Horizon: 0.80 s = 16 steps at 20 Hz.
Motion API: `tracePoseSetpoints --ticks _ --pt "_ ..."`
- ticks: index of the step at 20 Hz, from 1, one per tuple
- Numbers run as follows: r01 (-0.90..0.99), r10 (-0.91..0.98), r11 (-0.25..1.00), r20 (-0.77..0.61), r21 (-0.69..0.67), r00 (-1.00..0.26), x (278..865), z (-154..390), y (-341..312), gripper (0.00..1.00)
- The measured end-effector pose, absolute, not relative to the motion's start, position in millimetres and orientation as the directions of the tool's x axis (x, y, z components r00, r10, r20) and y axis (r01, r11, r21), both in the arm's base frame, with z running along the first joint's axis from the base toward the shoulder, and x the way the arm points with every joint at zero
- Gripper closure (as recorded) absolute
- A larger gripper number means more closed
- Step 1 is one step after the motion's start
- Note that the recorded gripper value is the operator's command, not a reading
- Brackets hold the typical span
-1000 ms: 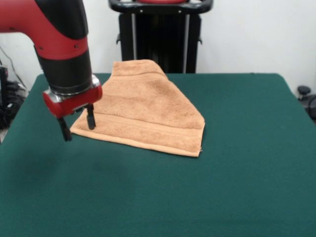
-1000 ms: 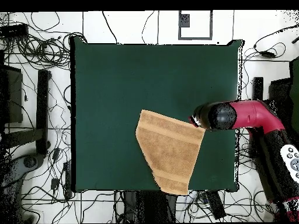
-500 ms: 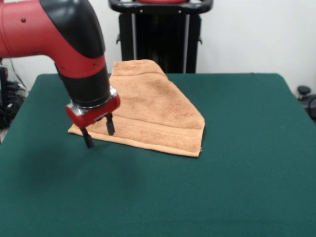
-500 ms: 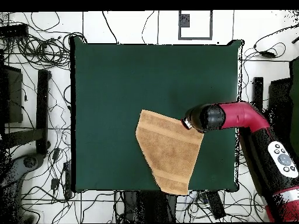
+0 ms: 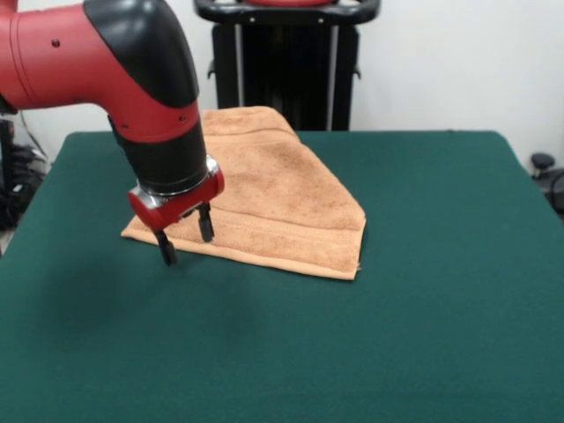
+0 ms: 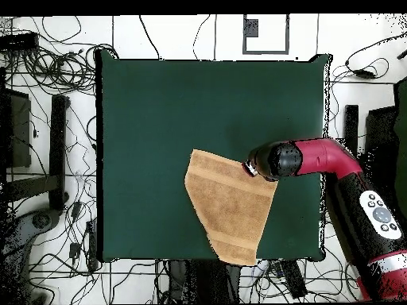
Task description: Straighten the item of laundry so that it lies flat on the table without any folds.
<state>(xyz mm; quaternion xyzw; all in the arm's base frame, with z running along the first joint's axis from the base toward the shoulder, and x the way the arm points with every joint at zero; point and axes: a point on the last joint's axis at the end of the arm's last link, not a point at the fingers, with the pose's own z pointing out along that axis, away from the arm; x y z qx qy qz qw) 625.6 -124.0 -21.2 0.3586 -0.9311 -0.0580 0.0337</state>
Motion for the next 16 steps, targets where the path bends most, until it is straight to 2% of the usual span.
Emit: tracePoseSetpoints --ticks 16 --pt "-0.665 -0.67 0.741 0.025 0.092 -0.742 633 -2 -136 0.0"
